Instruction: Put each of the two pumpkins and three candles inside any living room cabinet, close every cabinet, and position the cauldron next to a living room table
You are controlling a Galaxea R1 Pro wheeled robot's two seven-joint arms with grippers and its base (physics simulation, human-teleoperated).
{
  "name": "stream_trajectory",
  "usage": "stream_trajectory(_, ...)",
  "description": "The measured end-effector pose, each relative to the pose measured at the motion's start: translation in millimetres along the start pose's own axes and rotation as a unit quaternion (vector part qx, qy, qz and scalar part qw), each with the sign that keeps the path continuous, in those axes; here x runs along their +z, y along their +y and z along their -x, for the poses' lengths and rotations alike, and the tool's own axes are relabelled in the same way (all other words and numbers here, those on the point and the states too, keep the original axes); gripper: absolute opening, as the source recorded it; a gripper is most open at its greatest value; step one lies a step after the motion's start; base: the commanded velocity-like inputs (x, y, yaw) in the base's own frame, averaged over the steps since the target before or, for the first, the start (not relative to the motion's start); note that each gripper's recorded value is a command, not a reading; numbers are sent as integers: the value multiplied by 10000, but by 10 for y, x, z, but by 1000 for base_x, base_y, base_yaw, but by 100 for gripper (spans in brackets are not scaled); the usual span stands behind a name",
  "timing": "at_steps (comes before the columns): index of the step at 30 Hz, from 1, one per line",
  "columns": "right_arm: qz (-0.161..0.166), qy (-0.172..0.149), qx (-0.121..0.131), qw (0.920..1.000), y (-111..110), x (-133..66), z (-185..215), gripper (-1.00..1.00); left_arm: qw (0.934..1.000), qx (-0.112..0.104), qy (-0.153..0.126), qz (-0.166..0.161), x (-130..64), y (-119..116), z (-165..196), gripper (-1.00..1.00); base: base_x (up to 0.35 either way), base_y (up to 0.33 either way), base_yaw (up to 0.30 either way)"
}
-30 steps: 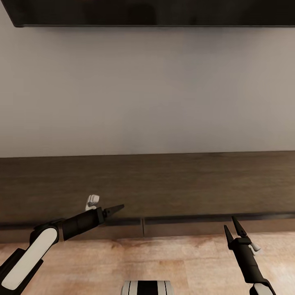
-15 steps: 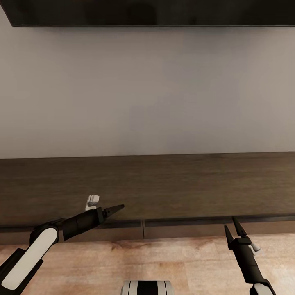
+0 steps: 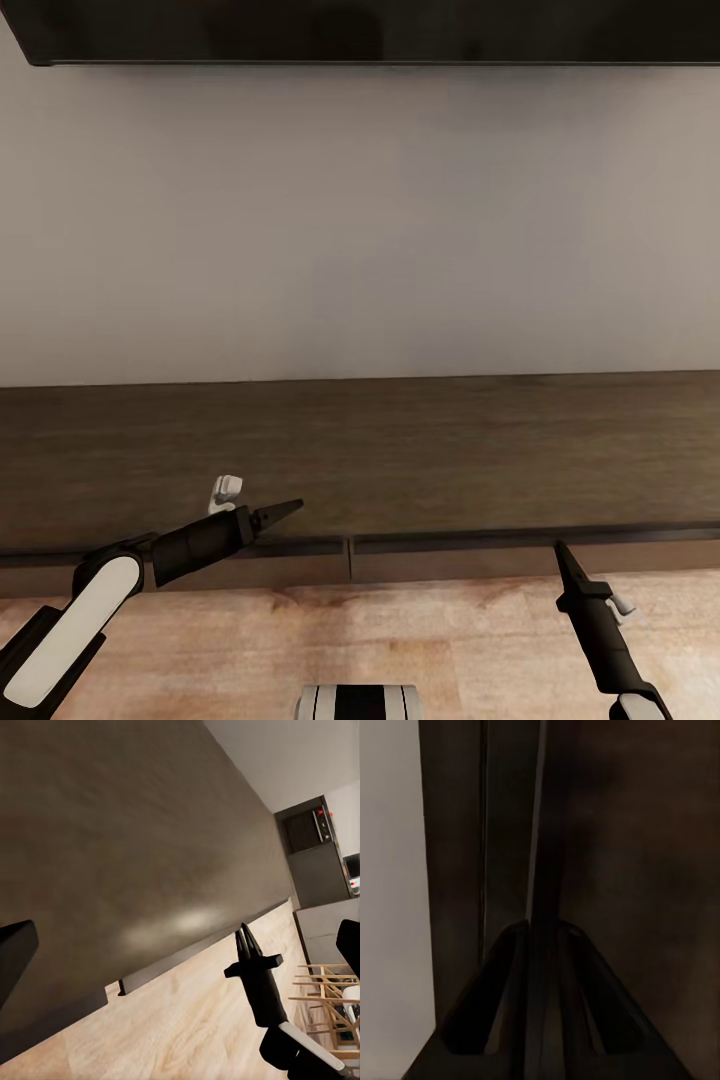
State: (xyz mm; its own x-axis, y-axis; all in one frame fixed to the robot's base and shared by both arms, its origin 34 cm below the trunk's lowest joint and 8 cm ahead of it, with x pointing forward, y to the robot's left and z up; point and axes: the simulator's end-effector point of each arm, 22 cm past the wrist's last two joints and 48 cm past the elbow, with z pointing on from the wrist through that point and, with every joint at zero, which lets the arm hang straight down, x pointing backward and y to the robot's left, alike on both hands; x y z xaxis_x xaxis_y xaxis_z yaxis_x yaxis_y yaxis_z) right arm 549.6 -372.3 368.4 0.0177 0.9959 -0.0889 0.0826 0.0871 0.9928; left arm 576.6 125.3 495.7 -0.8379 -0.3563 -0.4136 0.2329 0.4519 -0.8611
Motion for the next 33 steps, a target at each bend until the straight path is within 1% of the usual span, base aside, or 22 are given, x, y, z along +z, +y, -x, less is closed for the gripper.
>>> stream_trajectory(22,-28,35,7,10000,-18,-7,1,-100,10000,0,0,-1,0,-1,0,100,-2,0,0)
stream_trajectory(26,-31,29,2,10000,-21,-5,7,-100,10000,-3,0,-1,1,1,0,100,-207,0,0)
stream_trajectory(33,-33,1,1,10000,-24,-8,25,-100,10000,-8,0,-4,2,2,0,100,-321,0,0)
